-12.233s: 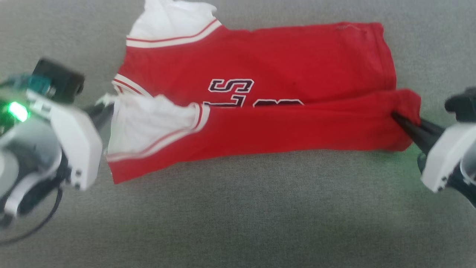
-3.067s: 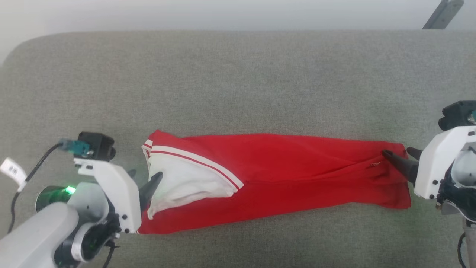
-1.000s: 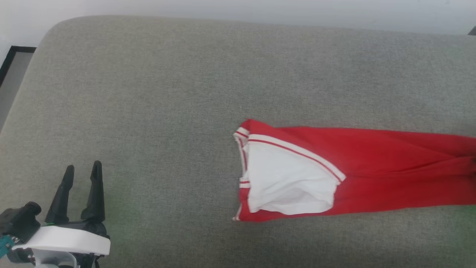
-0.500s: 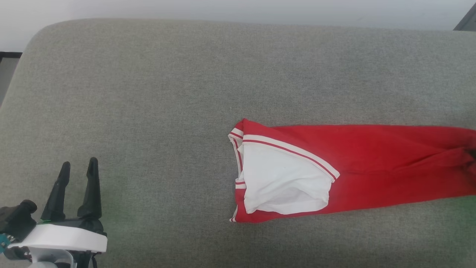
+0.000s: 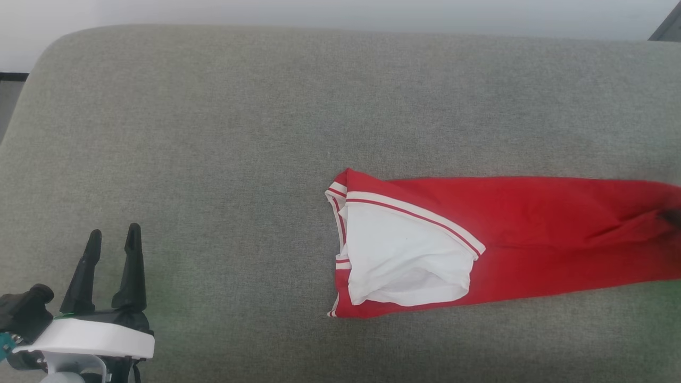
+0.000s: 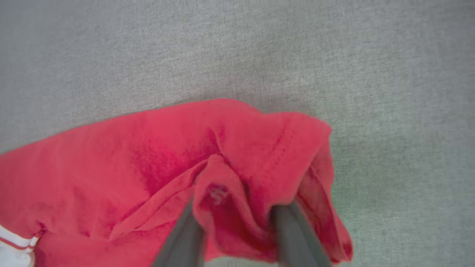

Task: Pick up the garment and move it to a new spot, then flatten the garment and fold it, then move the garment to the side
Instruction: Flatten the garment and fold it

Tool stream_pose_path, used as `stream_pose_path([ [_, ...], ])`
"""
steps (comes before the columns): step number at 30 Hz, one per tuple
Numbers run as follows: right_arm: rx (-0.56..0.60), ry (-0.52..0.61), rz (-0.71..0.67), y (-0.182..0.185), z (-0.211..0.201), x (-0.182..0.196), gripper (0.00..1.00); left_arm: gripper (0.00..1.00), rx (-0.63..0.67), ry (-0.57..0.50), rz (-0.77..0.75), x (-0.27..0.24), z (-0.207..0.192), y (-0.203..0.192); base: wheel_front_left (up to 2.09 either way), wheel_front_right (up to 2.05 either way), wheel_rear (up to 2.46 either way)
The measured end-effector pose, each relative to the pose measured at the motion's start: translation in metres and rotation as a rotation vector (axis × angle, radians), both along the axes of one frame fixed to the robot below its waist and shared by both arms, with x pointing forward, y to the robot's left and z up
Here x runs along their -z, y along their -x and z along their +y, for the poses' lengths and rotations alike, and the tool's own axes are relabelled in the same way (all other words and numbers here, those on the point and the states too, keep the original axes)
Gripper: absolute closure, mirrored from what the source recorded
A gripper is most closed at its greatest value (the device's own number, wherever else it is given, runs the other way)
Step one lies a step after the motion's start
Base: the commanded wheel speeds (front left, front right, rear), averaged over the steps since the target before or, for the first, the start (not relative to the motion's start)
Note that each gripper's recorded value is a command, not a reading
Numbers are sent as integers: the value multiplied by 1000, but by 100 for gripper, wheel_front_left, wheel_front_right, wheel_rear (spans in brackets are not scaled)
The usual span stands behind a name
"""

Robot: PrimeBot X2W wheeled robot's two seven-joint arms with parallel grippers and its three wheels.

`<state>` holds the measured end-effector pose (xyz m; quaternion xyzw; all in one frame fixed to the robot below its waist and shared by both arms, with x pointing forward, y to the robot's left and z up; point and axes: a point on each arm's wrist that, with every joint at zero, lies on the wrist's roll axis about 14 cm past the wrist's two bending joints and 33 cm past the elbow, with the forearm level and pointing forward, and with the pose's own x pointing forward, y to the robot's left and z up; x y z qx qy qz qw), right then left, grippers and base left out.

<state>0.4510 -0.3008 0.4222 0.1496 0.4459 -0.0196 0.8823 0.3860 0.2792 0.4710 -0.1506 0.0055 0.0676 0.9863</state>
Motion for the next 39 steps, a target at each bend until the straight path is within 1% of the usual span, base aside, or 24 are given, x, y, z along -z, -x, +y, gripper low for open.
stream_pose_path([
  [6, -12, 46, 23, 2, -7, 0, 0, 0, 6, 2, 10, 4, -2, -3, 0, 0, 0],
  [11, -1, 111, 12, 1, -26, -9, 0, 0, 11, 4, 19, 8, -5, -6, 0, 0, 0],
  [16, 22, 141, 44, 4, -41, -6, 0, 0, 19, 7, 17, 9, -8, -10, 0, 0, 0],
  [24, 10, 187, 108, 7, -54, 2, 0, 0, 11, 8, 41, 17, -6, -9, 0, 0, 0],
  [28, 14, 182, 156, 13, -55, 17, 0, 0, 9, 9, 40, 18, -6, -12, 0, 0, 0],
  [32, 4, 167, 198, 16, -48, 34, 0, 0, 10, 9, 41, 19, -7, -14, 0, 0, 0],
  [36, 2, 145, 213, 12, -44, 41, 0, 0, 8, 9, 40, 19, -6, -16, 0, 0, 0],
  [37, 7, 138, 208, 11, -44, 42, 56, 0, 7, 9, 36, 18, -6, -17, 0, 0, 0],
  [38, 6, 140, 213, 11, -44, 43, 100, 0, 7, 9, 35, 18, -5, -17, 0, 0, 0],
  [39, 3, 144, 218, 11, -44, 44, 100, 0, 5, 9, 35, 17, -5, -17, 0, 0, 0],
])
